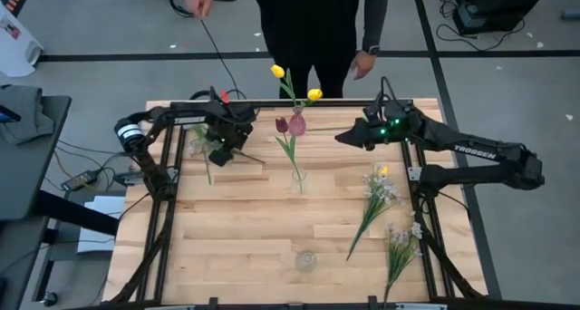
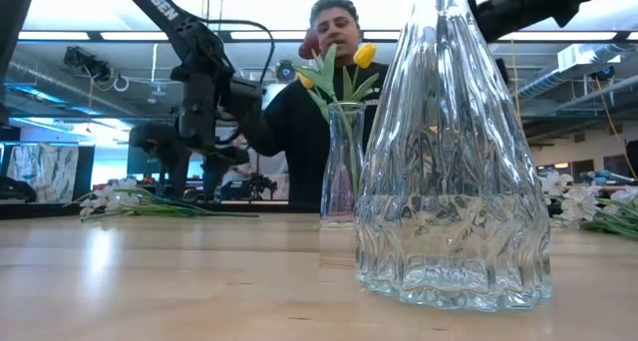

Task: Sort flowers into vase by color
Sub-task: Put the top white flowers into the bottom transparent vase

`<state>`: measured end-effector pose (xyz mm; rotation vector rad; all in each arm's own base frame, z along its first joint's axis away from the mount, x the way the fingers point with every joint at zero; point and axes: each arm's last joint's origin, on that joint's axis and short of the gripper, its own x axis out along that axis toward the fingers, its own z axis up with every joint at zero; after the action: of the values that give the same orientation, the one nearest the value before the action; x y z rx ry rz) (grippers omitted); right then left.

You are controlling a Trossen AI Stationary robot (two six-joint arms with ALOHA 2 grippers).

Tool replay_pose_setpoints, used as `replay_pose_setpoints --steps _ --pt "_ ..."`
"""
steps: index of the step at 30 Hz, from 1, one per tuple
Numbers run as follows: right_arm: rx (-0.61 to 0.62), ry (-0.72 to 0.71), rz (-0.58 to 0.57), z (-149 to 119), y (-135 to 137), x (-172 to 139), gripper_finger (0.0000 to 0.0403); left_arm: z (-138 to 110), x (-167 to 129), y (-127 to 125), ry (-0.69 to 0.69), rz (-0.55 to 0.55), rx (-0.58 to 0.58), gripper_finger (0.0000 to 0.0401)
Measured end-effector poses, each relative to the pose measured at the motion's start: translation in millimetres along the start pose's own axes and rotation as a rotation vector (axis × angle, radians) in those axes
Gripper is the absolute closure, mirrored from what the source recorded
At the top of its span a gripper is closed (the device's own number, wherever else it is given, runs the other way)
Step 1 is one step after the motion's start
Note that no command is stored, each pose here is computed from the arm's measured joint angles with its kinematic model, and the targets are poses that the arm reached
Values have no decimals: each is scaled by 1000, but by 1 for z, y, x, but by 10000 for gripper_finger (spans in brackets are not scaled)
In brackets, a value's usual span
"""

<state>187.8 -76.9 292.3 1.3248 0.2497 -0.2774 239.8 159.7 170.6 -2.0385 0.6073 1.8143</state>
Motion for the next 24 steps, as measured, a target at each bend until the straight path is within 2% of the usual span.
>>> replay_pose_setpoints --steps 10,14,17,24 --pt "-35 92 166 8 10 -5 245 -13 26 -23 36 -125 -50 160" --pt "-58 120 219 8 14 -6 245 -11 25 -20 7 -97 -52 161" --pt "-78 125 256 9 17 -7 245 -9 26 -15 -24 -49 -9 168" --pt "-108 133 299 10 21 -8 245 -7 26 -12 -37 -12 43 211"
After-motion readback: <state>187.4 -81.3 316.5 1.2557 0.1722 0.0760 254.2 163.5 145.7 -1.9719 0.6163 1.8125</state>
